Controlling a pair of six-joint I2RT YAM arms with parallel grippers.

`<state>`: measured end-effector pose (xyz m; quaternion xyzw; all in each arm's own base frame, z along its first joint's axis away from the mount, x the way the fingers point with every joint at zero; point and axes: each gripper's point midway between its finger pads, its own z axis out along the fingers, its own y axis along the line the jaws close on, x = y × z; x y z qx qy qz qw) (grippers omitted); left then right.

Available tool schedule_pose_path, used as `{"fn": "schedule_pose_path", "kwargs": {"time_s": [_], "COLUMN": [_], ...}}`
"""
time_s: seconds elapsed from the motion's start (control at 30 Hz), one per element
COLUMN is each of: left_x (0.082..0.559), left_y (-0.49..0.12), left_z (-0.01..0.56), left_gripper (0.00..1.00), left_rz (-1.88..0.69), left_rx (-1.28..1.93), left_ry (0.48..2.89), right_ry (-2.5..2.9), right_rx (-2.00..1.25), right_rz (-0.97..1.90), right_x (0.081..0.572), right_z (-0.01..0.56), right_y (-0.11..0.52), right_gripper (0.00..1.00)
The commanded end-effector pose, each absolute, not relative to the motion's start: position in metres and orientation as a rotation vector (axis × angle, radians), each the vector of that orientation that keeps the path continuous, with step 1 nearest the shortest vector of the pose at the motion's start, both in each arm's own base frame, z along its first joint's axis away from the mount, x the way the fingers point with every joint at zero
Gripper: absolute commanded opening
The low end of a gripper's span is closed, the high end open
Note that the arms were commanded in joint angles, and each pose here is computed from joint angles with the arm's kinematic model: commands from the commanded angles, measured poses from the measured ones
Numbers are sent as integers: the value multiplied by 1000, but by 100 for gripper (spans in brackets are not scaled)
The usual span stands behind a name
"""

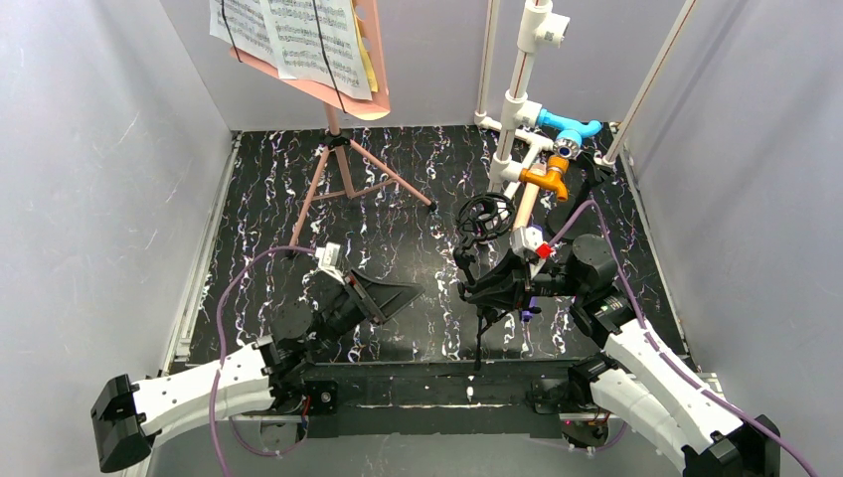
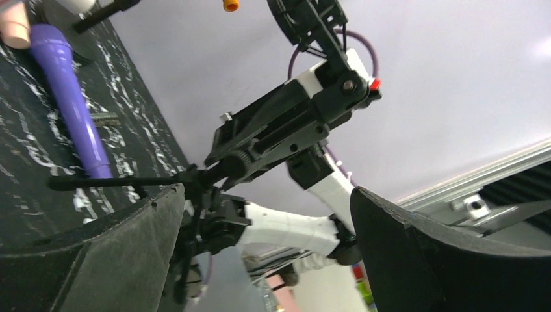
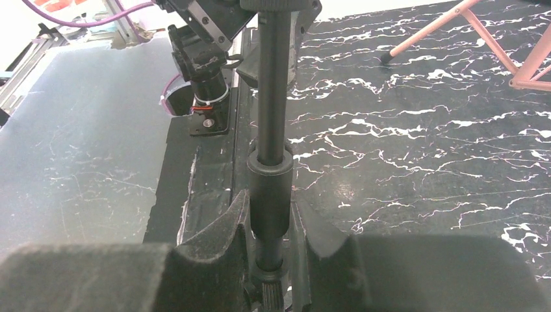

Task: Pack up the instrument practice props
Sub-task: Unscrew the knob on the microphone stand.

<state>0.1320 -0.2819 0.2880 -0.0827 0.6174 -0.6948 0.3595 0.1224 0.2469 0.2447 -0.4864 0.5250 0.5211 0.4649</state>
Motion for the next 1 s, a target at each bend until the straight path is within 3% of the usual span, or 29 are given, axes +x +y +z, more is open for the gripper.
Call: {"fn": "schedule_pose_path", "kwargs": {"time_s": [0.0,0.57,0.97], "left_x": [128,103,108], "left_y": [-266,-276,-291], "left_z": [272,267,269], "left_gripper": [98,98,98], "left_rz": [-1638,-1380,-1260], "left_rx": [-24,550,722], "left_ry": [1505,1311,1250], "right_ry": [1171,1170,1169], "right_rx": [-1216,-1234,-1237], "right_rz": [1255,1281,1284], "right_x": [118,114,114], "right_z": [269,266,266], "right_y": [246,245,245], "right_gripper": [1,1,1]}}
